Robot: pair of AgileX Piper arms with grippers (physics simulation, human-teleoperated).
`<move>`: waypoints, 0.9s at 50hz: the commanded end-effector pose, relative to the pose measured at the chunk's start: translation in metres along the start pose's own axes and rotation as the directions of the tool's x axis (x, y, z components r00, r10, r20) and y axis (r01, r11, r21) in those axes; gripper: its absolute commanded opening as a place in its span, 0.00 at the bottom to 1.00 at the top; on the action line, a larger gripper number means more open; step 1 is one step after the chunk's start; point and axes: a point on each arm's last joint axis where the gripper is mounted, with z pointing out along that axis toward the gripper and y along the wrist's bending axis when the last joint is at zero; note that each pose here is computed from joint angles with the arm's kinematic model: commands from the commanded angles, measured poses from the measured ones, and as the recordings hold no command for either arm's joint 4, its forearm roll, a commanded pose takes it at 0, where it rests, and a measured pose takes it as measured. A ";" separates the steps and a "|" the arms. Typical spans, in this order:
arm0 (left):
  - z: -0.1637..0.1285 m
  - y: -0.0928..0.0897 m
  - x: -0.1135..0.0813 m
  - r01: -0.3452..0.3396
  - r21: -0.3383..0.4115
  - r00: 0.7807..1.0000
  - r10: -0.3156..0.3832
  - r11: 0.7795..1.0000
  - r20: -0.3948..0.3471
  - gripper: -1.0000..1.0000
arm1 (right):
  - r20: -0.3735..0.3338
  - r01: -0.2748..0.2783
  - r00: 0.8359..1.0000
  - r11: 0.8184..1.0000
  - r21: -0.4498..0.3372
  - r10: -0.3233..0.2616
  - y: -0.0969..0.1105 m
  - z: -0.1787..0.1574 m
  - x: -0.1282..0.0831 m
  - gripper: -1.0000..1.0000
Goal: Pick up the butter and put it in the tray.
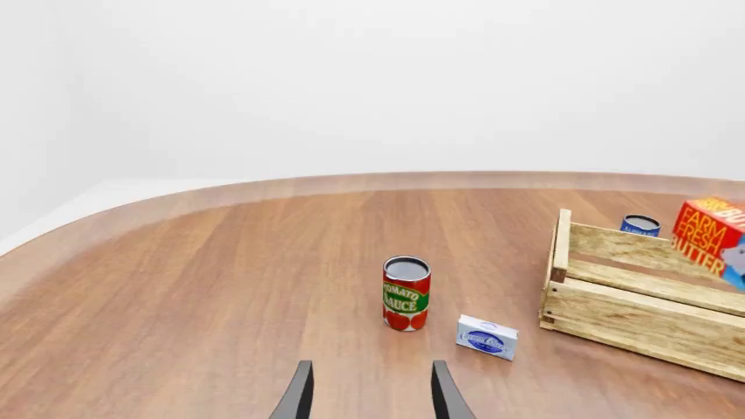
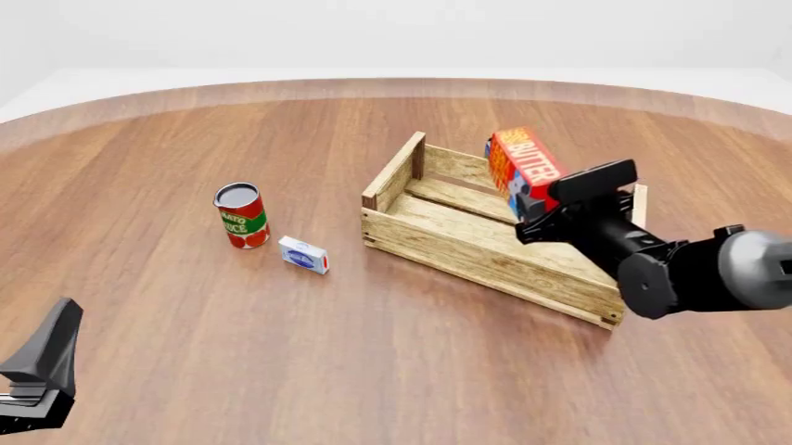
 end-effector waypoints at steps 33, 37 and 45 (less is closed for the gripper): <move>0.000 0.000 0.000 0.000 0.000 1.000 0.000 1.000 0.000 1.00 | -0.006 -0.028 1.000 1.000 0.004 0.028 0.000 0.013 0.011 0.00; 0.000 0.000 0.000 0.000 0.000 1.000 0.000 1.000 0.000 1.00 | -0.009 -0.030 1.000 1.000 0.003 0.030 0.001 0.014 0.013 0.00; 0.000 0.000 0.000 0.000 0.000 1.000 0.000 1.000 0.000 1.00 | -0.016 -0.033 0.999 0.999 0.003 0.033 0.001 0.015 0.017 0.00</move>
